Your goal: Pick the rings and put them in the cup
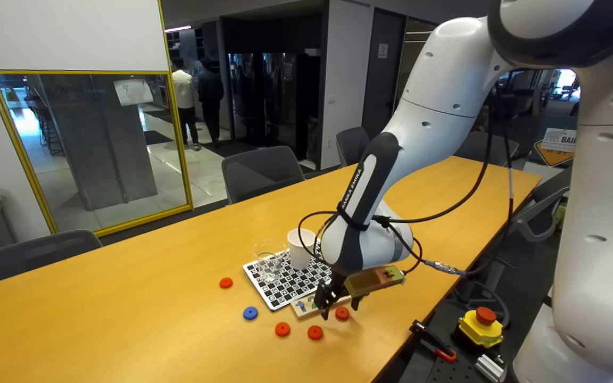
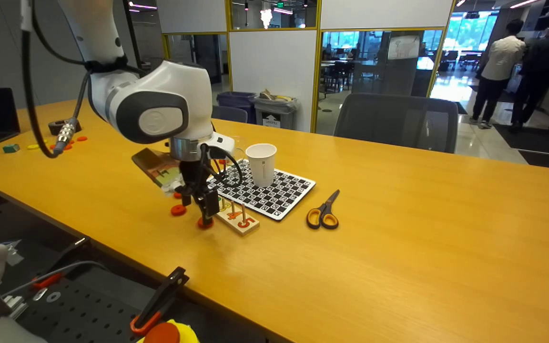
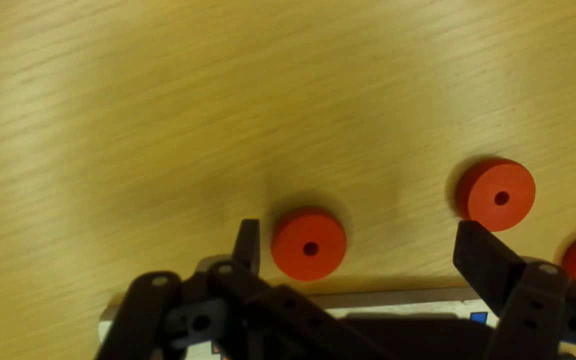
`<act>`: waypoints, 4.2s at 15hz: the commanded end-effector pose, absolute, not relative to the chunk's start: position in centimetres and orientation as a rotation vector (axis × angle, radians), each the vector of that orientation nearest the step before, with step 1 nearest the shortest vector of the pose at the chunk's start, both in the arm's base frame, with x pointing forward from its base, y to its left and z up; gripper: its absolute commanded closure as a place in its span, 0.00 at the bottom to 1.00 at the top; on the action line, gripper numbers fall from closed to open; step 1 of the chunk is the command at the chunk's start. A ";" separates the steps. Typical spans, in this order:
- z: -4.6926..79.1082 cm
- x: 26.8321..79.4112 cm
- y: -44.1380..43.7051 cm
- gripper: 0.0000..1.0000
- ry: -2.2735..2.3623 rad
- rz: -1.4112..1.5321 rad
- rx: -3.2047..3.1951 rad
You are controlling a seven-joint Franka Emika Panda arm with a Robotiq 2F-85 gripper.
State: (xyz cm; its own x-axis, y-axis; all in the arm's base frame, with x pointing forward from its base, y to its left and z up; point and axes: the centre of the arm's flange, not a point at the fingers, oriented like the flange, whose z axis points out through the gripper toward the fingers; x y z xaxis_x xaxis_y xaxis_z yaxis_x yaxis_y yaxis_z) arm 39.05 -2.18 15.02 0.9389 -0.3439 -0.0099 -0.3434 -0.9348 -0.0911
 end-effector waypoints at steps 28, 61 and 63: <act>22.6 43.1 -2.4 0.78 0.634 -0.240 -3.212; 29.0 54.4 -3.5 0.00 0.978 -0.538 -3.014; 30.1 52.6 -2.0 0.00 0.947 -0.488 -3.034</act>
State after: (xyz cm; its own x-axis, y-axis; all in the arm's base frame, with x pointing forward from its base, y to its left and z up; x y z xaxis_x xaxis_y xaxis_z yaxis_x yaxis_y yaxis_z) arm 55.09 -3.99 27.14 0.7608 -0.5546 0.3369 -0.5836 -0.8119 -0.0186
